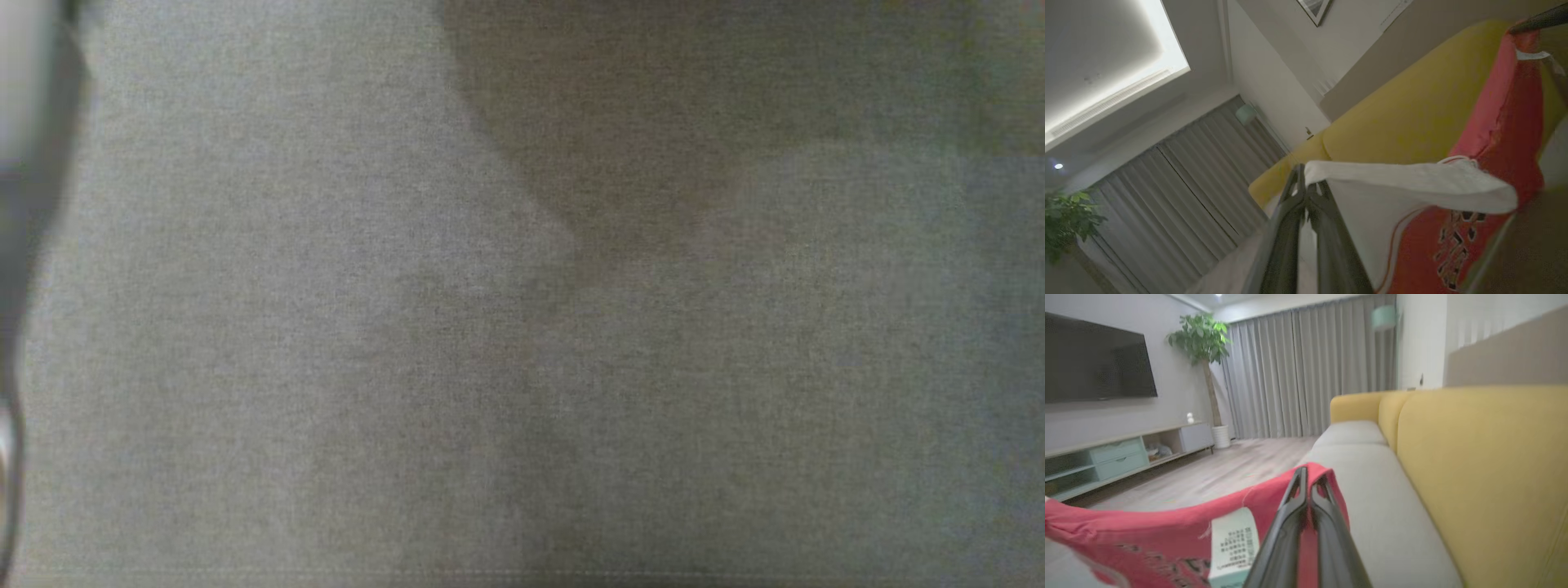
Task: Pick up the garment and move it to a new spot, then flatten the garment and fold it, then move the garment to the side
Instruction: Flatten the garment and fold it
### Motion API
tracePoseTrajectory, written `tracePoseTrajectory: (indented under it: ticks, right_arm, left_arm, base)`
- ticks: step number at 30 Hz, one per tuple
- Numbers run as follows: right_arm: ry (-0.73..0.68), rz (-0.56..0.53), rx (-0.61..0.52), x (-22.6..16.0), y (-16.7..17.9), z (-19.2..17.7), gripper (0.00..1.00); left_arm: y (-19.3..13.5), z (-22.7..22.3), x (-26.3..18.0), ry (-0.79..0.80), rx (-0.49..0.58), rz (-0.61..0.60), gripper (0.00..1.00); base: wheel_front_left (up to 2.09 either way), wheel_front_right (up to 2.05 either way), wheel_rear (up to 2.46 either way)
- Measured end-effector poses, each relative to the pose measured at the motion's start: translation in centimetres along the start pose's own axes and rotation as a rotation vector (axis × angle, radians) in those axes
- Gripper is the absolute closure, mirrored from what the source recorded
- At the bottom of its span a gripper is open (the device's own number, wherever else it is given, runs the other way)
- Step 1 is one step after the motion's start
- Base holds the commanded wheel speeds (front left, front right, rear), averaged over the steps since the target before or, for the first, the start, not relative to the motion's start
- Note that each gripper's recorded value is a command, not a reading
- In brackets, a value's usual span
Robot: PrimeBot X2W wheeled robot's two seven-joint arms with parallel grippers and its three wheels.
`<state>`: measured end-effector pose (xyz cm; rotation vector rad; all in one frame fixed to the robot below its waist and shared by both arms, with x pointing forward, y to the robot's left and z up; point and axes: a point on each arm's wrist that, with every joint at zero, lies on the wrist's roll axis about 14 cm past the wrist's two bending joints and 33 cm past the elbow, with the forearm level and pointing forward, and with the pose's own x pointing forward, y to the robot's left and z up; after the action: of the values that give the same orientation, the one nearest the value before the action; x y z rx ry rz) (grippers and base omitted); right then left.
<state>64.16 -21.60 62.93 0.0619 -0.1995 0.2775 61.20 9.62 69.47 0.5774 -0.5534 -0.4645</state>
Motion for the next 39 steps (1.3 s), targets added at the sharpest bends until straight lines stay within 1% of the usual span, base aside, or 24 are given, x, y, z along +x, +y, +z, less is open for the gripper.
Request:
tracePoseTrajectory:
  ticks: [2,4,9,12,14,17,19,21,24,26,29,32,34,39]
  right_arm:
    - [0.081,0.005,0.040,-1.9,0.5,-3.8,1.00]
    - [0.153,0.001,0.075,-4.5,0.7,-6.7,1.00]
    - [0.306,-0.027,0.134,-11.6,0.7,-11.1,1.00]
    - [0.401,-0.043,0.174,-16.5,1.4,-13.4,1.00]
    - [0.462,-0.060,0.204,-20.0,1.9,-14.7,1.00]
    - [0.549,-0.080,0.230,-24.8,2.6,-16.2,1.00]
    - [0.582,-0.097,0.247,-27.3,2.9,-16.6,1.00]
    - [0.603,-0.108,0.262,-29.3,3.3,-16.7,1.00]
    - [0.613,-0.107,0.286,-31.3,4.2,-16.5,1.00]
    - [0.612,-0.109,0.300,-32.3,4.7,-16.2,1.00]
    - [0.598,-0.120,0.312,-32.7,4.7,-15.8,1.00]
    - [0.590,-0.120,0.312,-32.1,4.5,-15.6,1.00]
    - [0.596,-0.104,0.303,-31.5,4.7,-15.7,1.00]
    - [0.568,-0.071,0.265,-27.4,4.3,-15.4,1.00]
  left_arm:
    - [-3.0,-3.4,-3.2,0.093,-0.071,-0.046,1.00]
    - [-5.8,-5.6,-6.8,0.176,-0.129,-0.089,1.00]
    - [-11.8,-7.8,-15.9,0.363,-0.274,-0.162,1.00]
    - [-15.4,-8.2,-21.9,0.497,-0.386,-0.173,1.00]
    - [-17.8,-7.6,-25.6,0.573,-0.451,-0.192,1.00]
    - [-20.1,-6.3,-29.5,0.647,-0.517,-0.212,1.00]
    - [-20.9,-5.3,-31.2,0.680,-0.550,-0.223,1.00]
    - [-21.5,-4.3,-32.4,0.701,-0.576,-0.229,1.00]
    - [-22.3,-2.8,-33.9,0.722,-0.609,-0.249,1.00]
    - [-22.6,-2.1,-34.7,0.739,-0.633,-0.260,1.00]
    - [-22.5,-1.3,-34.5,0.727,-0.634,-0.274,1.00]
    - [-21.6,-1.4,-33.1,0.701,-0.598,-0.283,1.00]
    - [-20.5,-1.7,-31.2,0.657,-0.563,-0.285,1.00]
    - [-16.8,-3.0,-25.2,0.550,-0.451,-0.287,1.00]
  base:
    - [0.00,0.00,0.00]
    - [0.00,0.00,0.00]
    - [0.00,0.00,0.00]
    - [0.00,0.00,0.00]
    - [0.00,0.00,0.00]
    - [0.00,0.00,0.00]
    - [0.00,0.00,0.00]
    - [0.00,0.00,0.00]
    - [0.00,0.00,0.00]
    - [0.00,0.00,0.00]
    - [0.00,0.00,0.00]
    - [0.00,0.00,0.00]
    - [0.00,0.00,0.00]
    - [0.00,0.00,0.00]
